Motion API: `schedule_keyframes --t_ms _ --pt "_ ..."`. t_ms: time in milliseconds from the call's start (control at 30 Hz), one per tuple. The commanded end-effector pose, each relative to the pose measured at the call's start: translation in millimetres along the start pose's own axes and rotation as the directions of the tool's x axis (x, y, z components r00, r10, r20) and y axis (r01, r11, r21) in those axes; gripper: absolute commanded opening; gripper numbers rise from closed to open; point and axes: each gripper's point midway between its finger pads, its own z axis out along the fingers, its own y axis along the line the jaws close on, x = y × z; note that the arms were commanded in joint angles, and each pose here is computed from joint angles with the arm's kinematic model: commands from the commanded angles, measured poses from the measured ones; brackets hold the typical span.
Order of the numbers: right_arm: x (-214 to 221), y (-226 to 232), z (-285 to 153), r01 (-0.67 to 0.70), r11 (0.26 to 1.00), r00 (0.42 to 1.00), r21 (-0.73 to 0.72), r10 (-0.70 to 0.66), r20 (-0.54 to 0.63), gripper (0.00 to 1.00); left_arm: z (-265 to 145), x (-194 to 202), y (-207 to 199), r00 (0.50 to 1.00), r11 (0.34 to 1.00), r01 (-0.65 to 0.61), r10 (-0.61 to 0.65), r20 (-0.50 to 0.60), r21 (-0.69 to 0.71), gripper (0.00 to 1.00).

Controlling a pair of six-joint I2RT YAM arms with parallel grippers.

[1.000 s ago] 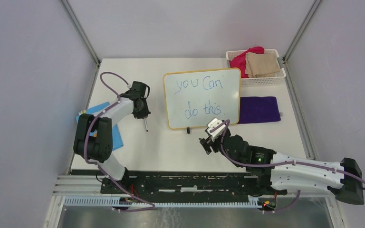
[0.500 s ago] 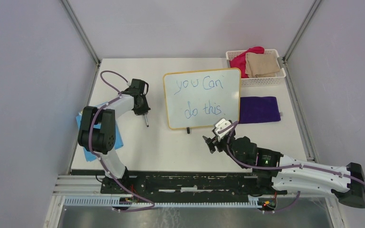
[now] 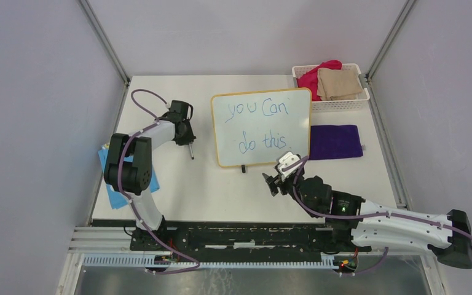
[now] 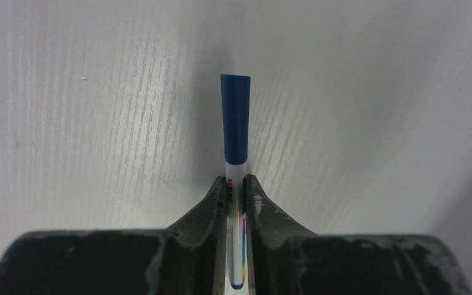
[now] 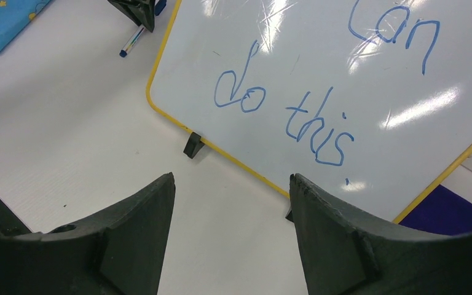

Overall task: Write a sentence on the whiteboard
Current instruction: Place the whiteboard marker at the center of the board.

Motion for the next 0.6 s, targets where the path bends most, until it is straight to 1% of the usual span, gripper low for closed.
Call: schedule_keyframes --t_ms 0,167,567 --pt "-28.6 -7.4 0.6 -0.056 0.997 0.997 0.044 0.053 0.060 0.73 18.6 23.4 10.1 0.996 0.999 -0.042 0.040 -0.079 -0.025 0.20" --pt "-32.6 -7.8 0.7 -0.055 0.997 0.997 0.048 0.052 0.059 0.73 23.1 27.4 12.6 0.995 0.998 -0.049 0.045 -0.094 -0.037 0.25" --pt "-35.0 -10.3 -1.9 -0.063 0.997 0.996 0.052 0.060 0.061 0.73 26.5 34.0 15.0 0.992 0.997 -0.058 0.052 -0.116 -0.049 0.29"
